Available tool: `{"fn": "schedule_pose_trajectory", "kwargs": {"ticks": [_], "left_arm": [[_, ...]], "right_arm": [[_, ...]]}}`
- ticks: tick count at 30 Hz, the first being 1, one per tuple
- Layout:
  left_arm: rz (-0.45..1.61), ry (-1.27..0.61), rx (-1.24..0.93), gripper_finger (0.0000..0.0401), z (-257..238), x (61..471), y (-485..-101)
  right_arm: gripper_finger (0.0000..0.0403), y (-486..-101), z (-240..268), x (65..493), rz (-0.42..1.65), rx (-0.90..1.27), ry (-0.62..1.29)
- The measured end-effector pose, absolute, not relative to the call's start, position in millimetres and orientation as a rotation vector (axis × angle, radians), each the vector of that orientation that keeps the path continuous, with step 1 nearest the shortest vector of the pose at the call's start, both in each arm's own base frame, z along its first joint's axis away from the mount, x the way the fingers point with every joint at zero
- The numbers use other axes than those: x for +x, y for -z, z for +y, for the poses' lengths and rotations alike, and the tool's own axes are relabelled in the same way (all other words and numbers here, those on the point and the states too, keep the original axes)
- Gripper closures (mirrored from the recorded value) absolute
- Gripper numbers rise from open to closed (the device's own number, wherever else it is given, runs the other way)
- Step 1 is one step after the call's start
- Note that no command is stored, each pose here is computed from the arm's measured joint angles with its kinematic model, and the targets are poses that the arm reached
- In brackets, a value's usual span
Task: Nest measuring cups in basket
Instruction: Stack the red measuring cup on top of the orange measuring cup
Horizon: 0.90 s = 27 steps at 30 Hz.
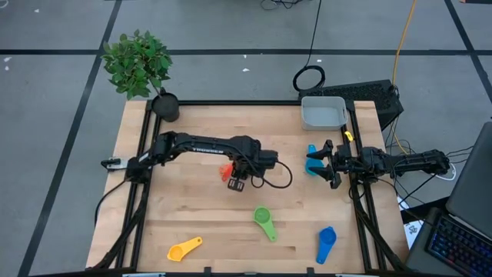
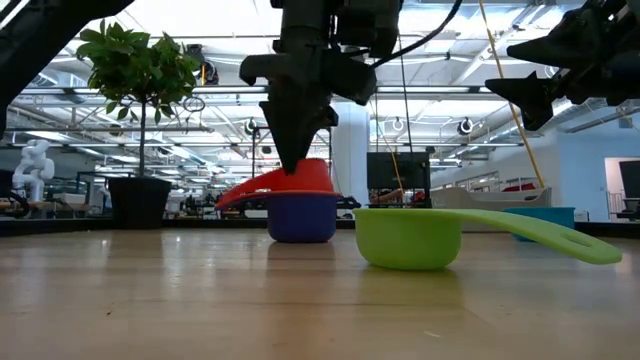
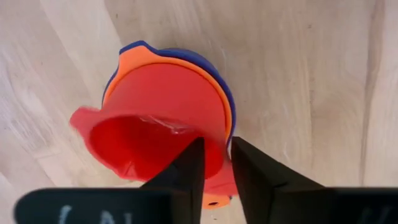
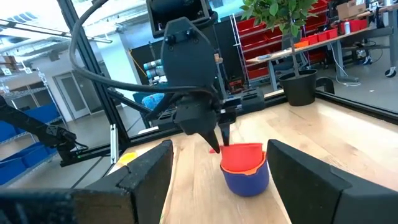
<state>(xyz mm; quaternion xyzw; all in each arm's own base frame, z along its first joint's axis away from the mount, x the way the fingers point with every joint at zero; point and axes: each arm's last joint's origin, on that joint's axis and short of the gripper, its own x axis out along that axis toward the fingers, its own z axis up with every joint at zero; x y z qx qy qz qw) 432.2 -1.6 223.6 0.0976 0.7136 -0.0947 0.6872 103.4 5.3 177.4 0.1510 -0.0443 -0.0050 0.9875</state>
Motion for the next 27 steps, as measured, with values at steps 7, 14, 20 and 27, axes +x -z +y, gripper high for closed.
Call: {"fn": "schedule_pose_trajectory", "kwargs": {"ticks": [7, 14, 20, 27], "left_arm": [[1.599, 0.205, 0.214, 0.0277, -2, 432, -224], [1.607, 0.207, 0.214, 0.0270, -2, 431, -224], [1.646, 0.202, 0.202, 0.0270, -3, 428, -224], [1.659, 0.191, 0.191, 0.0270, -20, 426, -224]], "right_arm": [[0.0151, -177, 5, 103, -0.089, 0.310, 0.010], [0.0151, -177, 5, 103, -0.089, 0.310, 0.010], [0.0151, -177, 5, 103, -0.089, 0.310, 0.009], [0.0151, -177, 5, 103, -0.089, 0.309, 0.009]]}}
